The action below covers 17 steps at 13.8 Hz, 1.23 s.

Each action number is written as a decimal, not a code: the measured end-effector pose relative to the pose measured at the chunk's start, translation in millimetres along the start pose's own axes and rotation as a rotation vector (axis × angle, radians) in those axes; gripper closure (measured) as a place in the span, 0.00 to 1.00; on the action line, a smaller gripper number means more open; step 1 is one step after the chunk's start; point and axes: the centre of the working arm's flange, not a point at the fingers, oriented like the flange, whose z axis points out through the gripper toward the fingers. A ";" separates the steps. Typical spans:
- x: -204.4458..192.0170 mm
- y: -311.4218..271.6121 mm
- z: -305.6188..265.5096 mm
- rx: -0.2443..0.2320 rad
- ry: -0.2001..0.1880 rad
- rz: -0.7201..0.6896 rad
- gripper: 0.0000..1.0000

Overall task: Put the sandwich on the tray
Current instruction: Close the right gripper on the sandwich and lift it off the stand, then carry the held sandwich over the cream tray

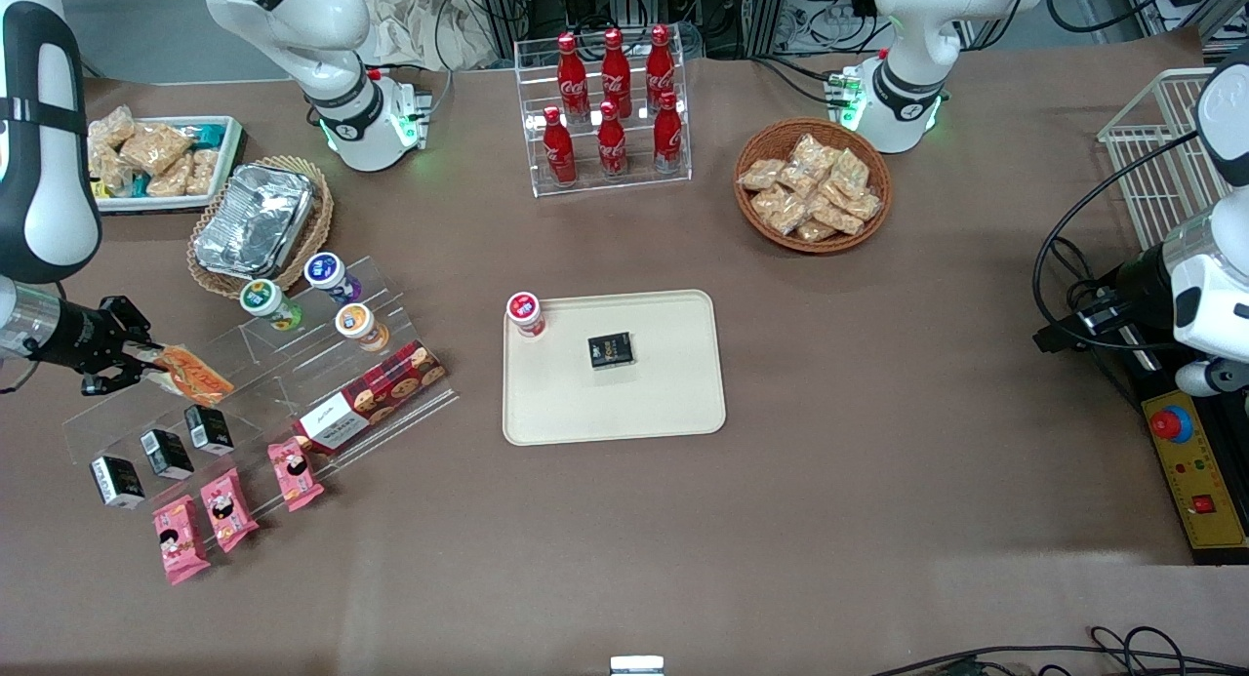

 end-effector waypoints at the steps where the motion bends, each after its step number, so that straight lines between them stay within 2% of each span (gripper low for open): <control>1: -1.1 -2.5 -6.4 0.013 0.004 -0.032 0.76; 6: -12.8 -14.9 -36.7 0.070 0.028 -0.236 0.77; 8: -19.3 -18.3 -46.6 0.076 0.033 -0.322 0.81; 10: -25.6 -20.1 -58.6 0.078 0.011 -0.358 0.83; 11: -30.6 -22.3 -66.9 0.094 -0.009 -0.364 0.83; 13: -45.3 -27.8 -84.0 0.120 -0.023 -0.392 0.83; 16: -91.9 -36.5 -98.8 0.128 -0.028 -0.469 0.83; 17: -110.7 -38.2 -100.7 0.125 -0.042 -0.495 0.83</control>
